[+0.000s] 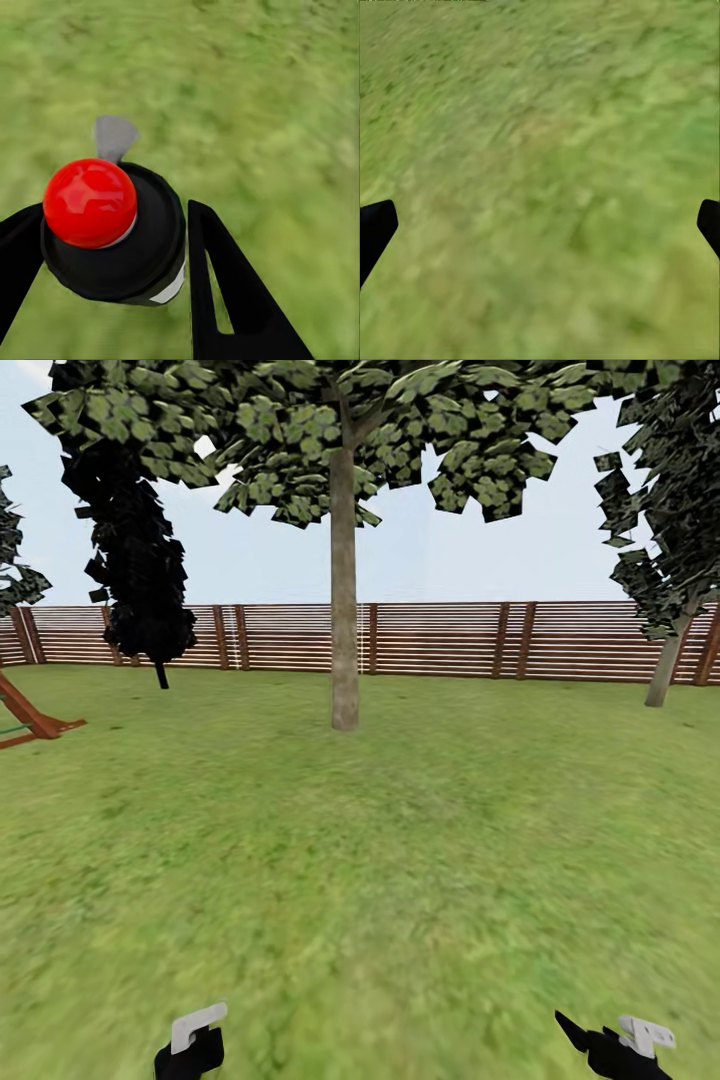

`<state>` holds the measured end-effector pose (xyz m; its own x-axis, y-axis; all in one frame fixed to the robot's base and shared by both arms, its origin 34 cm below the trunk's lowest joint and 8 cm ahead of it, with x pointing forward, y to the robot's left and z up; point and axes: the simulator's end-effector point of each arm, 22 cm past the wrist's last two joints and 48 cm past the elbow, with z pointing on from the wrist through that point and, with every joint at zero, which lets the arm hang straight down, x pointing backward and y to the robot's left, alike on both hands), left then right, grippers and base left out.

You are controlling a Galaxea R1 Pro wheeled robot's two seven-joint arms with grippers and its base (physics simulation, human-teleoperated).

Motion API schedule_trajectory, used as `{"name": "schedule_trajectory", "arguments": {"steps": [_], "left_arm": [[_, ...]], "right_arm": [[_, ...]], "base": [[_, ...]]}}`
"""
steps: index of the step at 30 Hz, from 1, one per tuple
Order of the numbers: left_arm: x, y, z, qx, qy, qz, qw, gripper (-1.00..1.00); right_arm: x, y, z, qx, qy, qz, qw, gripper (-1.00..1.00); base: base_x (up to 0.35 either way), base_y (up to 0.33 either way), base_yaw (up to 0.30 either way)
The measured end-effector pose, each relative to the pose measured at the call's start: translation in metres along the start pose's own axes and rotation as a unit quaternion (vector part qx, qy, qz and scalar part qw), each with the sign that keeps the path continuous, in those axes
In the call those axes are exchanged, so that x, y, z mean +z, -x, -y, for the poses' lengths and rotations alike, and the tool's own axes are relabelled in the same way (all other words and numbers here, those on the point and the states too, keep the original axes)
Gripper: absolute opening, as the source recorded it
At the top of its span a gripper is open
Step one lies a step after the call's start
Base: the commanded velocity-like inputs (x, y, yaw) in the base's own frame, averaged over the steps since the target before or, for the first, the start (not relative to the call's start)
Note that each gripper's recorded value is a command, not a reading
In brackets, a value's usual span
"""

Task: In the garden, pick up the pesticide atomizer on the floor and spray pesticide onto both trees until each tree trunk is fully covered.

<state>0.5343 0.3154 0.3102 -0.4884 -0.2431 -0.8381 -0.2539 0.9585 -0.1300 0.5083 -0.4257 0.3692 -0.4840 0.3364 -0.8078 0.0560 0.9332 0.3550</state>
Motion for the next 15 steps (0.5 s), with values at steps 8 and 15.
{"name": "schedule_trajectory", "arguments": {"steps": [8,15], "left_arm": [[0.0,0.0,0.0,0.0,0.0,0.0,1.0,-1.0],[0.0,0.0,0.0001,0.0,0.0,0.0,1.0,-1.0]], "right_arm": [[0.0,-0.0001,-0.0001,0.0,0.0,0.0,1.0,1.0],[-0.0001,0.0001,0.0002,0.0,0.0,0.0,1.0,1.0]], "base": [[0.338,0.0,0.0],[0.338,0.0,0.0]]}}
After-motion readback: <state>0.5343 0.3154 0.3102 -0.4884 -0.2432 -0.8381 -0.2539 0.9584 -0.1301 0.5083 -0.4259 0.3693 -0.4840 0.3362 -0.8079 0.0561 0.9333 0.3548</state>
